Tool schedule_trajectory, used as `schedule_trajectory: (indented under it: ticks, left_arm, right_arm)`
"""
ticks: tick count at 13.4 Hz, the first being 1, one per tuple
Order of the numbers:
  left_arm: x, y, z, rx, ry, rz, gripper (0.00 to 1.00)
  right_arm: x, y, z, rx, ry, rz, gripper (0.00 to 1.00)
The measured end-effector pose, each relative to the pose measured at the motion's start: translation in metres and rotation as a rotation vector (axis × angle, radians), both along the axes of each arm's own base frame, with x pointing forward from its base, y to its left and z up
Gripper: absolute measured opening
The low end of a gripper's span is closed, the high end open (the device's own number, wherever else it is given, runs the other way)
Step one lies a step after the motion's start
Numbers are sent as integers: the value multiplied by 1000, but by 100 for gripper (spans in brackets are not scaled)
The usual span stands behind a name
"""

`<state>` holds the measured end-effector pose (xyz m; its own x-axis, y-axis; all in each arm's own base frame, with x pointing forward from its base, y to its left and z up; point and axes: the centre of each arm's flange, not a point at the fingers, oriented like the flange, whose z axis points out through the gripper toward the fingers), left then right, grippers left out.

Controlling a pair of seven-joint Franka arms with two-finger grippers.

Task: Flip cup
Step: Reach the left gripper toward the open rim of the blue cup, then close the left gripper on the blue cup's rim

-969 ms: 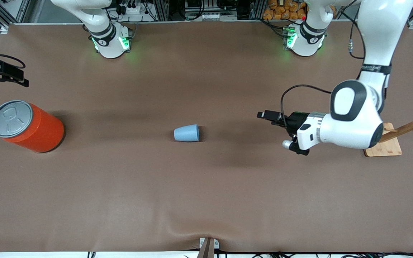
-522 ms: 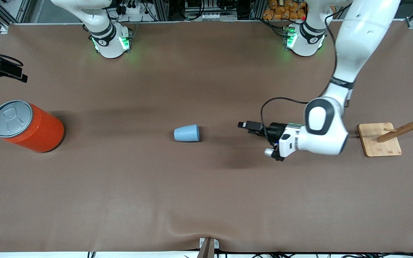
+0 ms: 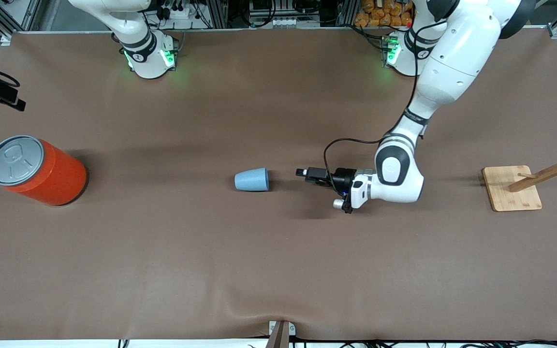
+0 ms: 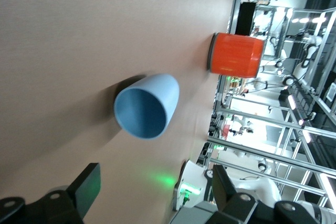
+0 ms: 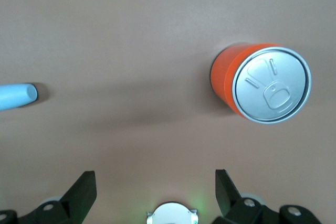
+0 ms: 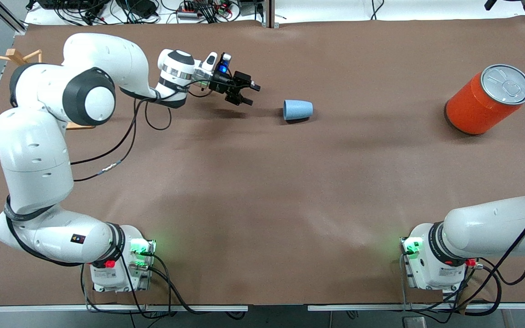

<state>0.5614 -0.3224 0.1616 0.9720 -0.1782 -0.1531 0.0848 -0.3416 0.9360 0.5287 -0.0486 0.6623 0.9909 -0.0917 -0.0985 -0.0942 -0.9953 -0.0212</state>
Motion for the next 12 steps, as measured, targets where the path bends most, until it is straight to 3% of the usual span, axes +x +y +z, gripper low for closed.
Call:
schedule_trajectory:
  ticks: [1,3,12]
  left_arm:
    - [-2,-4,-4,-18,-8,14,87]
    - [-8,-14,-15,-33,-8,40,85]
    - [-35,-76,-29,21,-13,117,78]
  right_arm:
    - [3,-1,2,-3,-27,-3,100]
    - [7,-1,3,-8,-56,-1,100]
    - [13,2,-5,-17,-42,6,100]
